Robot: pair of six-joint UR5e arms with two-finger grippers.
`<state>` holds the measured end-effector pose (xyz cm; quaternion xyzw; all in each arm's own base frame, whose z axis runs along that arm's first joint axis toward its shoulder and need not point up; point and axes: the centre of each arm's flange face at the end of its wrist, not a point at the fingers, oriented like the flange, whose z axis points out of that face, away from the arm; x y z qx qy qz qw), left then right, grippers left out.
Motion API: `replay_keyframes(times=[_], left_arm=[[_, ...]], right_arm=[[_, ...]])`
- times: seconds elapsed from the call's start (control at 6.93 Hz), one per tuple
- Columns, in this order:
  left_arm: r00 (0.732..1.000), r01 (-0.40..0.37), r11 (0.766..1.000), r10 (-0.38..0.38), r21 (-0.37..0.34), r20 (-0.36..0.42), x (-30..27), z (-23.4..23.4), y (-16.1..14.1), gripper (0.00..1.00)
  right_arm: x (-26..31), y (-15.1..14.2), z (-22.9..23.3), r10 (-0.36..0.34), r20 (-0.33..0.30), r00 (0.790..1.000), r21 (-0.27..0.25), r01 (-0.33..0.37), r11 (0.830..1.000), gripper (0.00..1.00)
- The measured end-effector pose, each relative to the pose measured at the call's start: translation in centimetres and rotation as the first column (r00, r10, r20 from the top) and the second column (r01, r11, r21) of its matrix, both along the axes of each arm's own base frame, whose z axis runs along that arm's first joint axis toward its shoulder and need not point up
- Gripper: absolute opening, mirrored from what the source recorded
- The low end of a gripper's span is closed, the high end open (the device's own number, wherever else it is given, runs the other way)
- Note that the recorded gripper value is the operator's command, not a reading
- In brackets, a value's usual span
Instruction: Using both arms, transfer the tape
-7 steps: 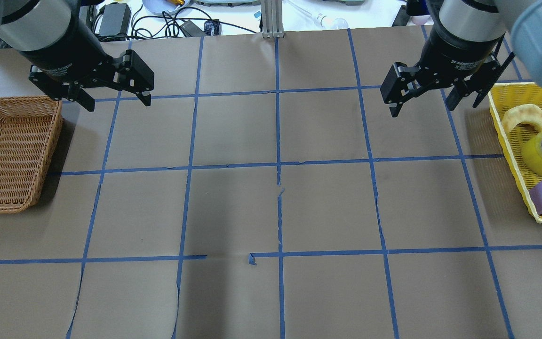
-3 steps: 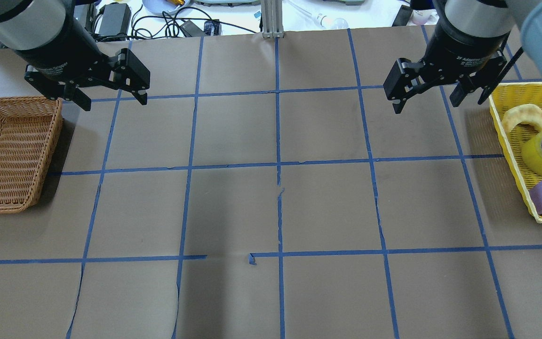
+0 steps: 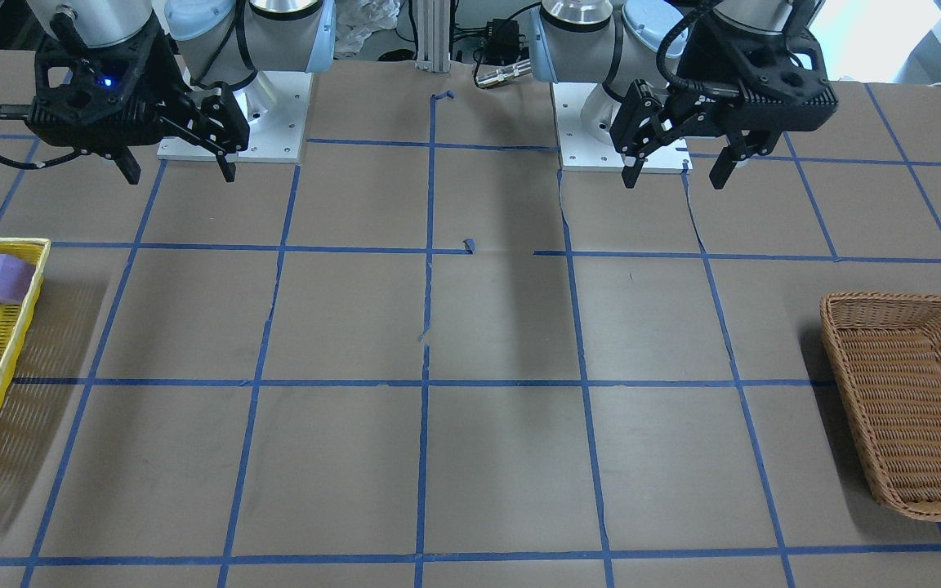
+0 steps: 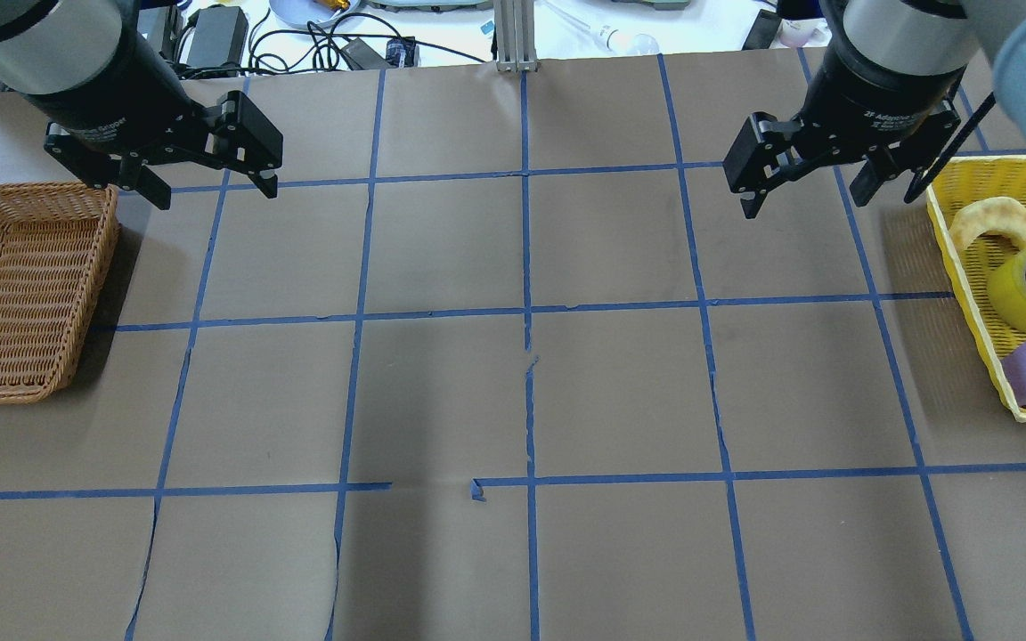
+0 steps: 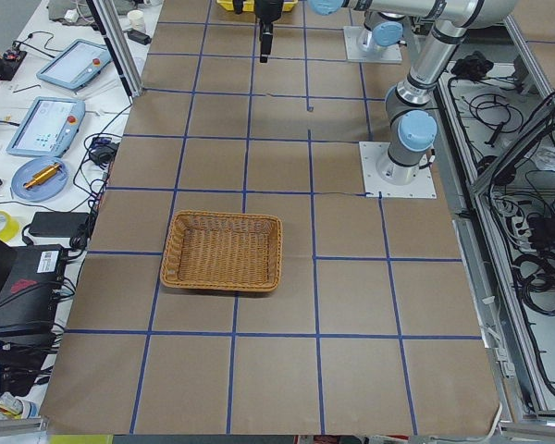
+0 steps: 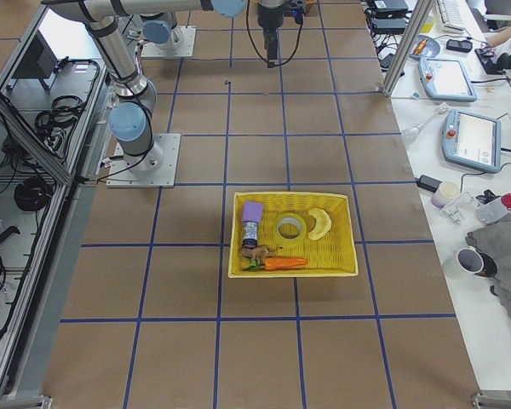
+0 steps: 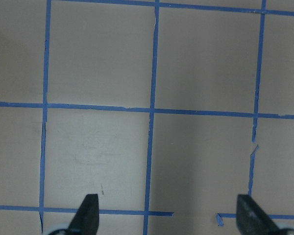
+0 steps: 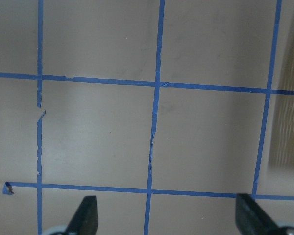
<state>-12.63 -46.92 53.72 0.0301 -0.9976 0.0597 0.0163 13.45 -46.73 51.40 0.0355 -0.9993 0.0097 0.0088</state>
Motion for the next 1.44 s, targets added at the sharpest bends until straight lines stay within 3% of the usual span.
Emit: replay_keyframes(times=[0.72,1.01,1.44], left_arm=[[1.0,0.0,1.0,0.0,0.0,0.001,0.0,0.0,0.0,1.0],[1.0,0.0,1.0,0.0,0.0,0.001,0.0,0.0,0.0,1.0],[1.0,0.0,1.0,0.0,0.0,0.001,0.0,0.0,0.0,1.0]], right_arm=[[-0.1,0.1,-1.2,0.002,-0.003,1.0,0.021,-0.002,1.0,1.0],[-2.2,-1.2,-1.7,-0.022,-0.012,1.0,-0.002,0.022,1.0,1.0],[-17.9,-7.0,-6.9,-0.161,-0.006,0.987,0.02,0.161,0.987,1.0]])
